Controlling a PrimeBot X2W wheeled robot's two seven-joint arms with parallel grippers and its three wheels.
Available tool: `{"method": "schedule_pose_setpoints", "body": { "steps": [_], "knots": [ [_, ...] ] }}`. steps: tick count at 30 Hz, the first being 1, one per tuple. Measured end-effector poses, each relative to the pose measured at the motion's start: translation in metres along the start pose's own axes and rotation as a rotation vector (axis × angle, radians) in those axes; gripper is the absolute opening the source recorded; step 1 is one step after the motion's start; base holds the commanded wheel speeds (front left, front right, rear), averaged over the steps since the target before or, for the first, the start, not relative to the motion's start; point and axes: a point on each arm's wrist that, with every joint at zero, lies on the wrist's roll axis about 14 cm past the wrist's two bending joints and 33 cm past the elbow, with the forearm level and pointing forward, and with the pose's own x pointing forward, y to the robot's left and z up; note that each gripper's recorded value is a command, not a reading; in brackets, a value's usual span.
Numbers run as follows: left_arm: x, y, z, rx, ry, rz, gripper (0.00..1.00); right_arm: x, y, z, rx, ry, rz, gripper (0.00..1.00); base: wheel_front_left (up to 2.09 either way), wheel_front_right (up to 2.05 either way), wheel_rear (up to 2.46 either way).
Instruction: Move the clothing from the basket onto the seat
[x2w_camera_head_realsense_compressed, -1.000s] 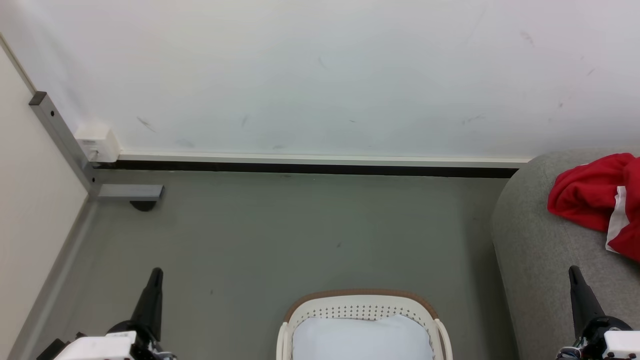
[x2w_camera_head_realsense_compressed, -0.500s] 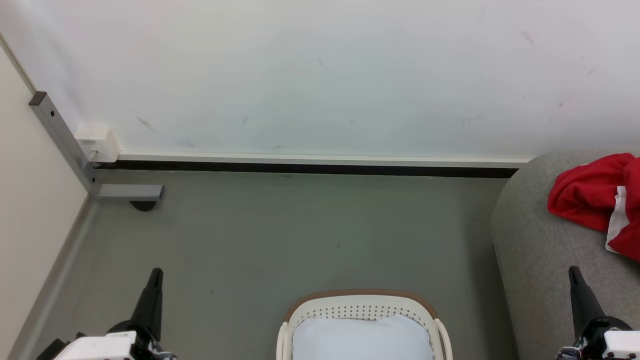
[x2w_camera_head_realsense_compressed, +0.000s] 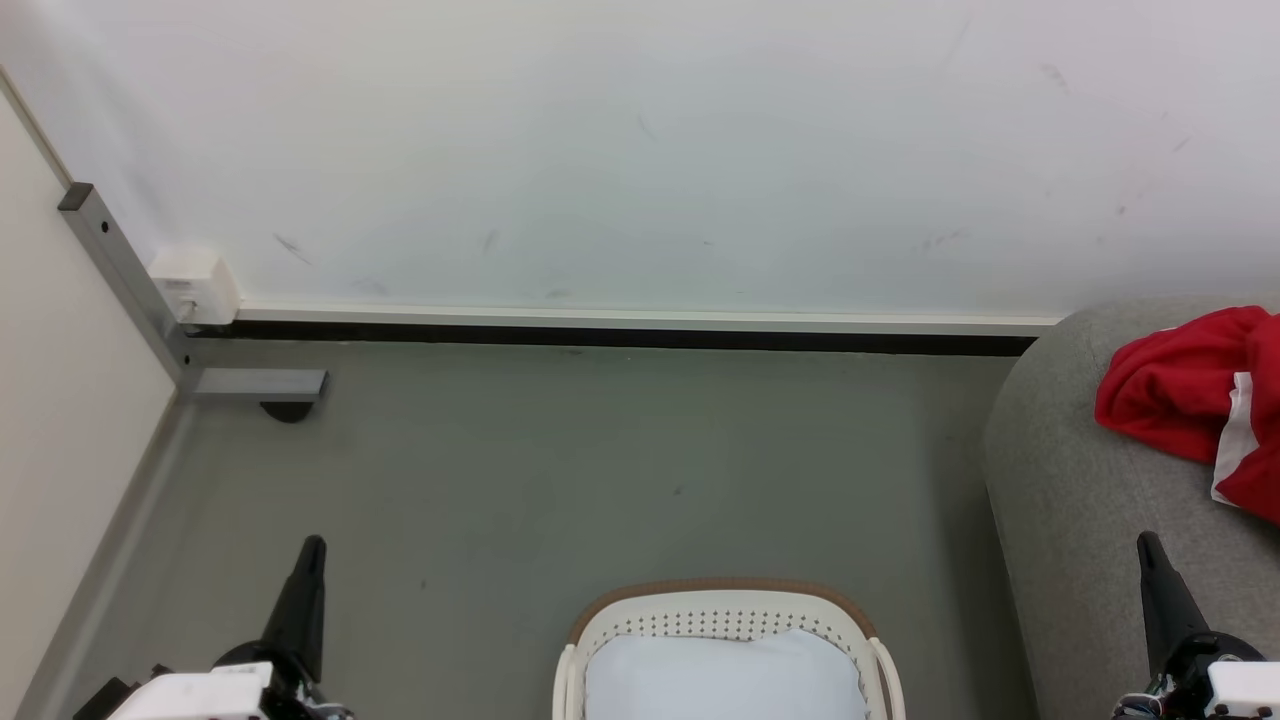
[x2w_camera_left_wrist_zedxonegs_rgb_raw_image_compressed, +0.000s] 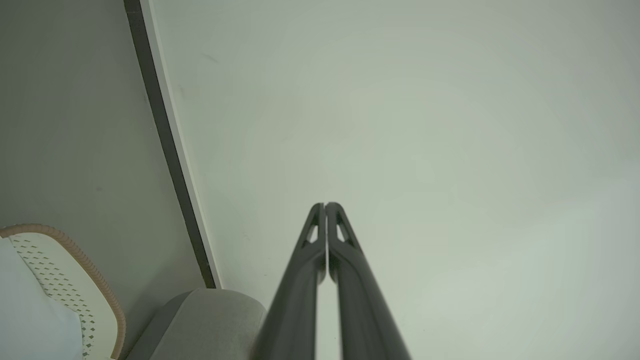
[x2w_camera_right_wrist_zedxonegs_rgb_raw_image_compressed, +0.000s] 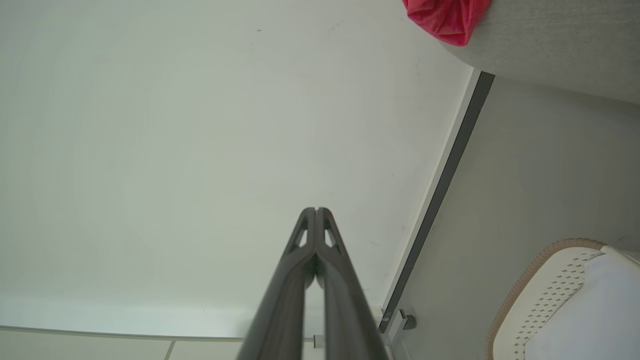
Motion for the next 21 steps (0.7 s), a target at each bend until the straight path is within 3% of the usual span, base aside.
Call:
{"method": "schedule_pose_setpoints", "body": {
  "steps": [21],
  "knots": [
    [0.0,0.0,0.0,0.0,0.0,0.0,0.0,0.0,0.0,0.0,0.0,0.0,0.0,0.0,0.0,0.0,0.0]
  ]
}}
